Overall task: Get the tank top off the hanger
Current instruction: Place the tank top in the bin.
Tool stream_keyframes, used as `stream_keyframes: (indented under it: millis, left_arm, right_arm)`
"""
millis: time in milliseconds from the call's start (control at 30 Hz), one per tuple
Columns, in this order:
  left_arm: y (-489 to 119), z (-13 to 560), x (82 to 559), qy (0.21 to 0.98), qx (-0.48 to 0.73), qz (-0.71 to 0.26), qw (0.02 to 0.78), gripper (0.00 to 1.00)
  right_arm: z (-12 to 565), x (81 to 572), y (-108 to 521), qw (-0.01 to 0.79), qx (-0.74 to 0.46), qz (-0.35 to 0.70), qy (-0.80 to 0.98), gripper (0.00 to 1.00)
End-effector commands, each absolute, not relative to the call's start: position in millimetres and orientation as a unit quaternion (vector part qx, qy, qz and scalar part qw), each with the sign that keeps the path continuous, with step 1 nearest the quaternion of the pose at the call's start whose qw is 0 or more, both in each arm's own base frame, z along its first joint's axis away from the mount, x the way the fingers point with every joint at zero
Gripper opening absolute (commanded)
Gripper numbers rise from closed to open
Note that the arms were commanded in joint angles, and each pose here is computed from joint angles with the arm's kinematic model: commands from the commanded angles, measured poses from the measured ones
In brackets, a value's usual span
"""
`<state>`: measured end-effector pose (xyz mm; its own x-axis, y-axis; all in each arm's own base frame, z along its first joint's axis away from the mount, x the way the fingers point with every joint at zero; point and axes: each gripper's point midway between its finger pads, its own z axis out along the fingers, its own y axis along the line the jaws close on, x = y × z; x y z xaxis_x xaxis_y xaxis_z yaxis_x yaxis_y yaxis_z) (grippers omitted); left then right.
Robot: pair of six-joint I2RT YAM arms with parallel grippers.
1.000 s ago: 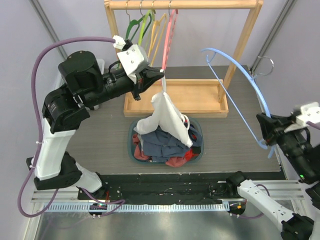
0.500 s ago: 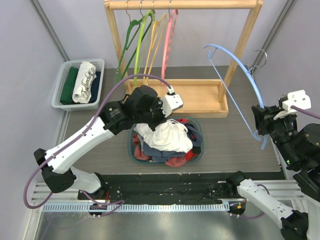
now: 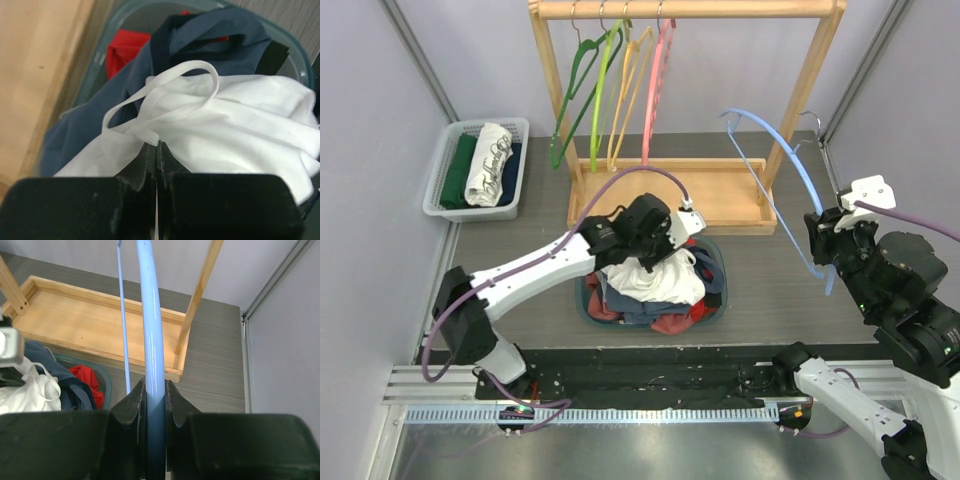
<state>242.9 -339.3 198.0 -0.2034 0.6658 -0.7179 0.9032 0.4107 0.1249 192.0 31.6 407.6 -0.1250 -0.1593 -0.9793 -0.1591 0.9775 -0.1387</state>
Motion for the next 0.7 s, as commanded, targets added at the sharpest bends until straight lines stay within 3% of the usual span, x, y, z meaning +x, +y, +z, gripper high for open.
stream_keyframes:
  millis: [0, 333, 433, 467, 533, 600, 667]
  left_arm:
    - [-348, 151, 239, 0.777, 0.518, -0.172, 0.315, 0.0]
    - [-311, 43, 218, 0.814, 0.545, -0.105, 0.174, 0.01]
    - [-298, 21, 201, 0.824, 0.541, -0.106, 0.131, 0.07]
    - [-290, 13, 195, 0.824, 0.546, -0.1, 0.117, 0.11]
    - [-279, 6, 189, 0.827, 0.548, -0.08, 0.095, 0.47]
    - [-274, 9, 189, 0.828, 0.549, -0.056, 0.095, 0.73]
    - [-267, 18, 198, 0.831, 0.543, -0.021, 0.118, 0.78]
  right_arm:
    - [425, 205, 25, 0.689, -0.072, -0.017, 0.721, 0.01]
    - [384, 236, 38, 0.654, -0.086, -0.043, 0.751, 0.01]
    - [378, 242, 44, 0.646, -0.088, -0.038, 0.757, 0.01]
    - [376, 244, 45, 0.644, -0.089, -0.037, 0.759, 0.01]
    - [377, 245, 46, 0.644, -0.088, -0.036, 0.759, 0.01]
    - [379, 247, 47, 0.645, -0.088, -0.035, 0.758, 0.01]
    - [385, 247, 48, 0.649, -0.086, -0.031, 0.755, 0.01]
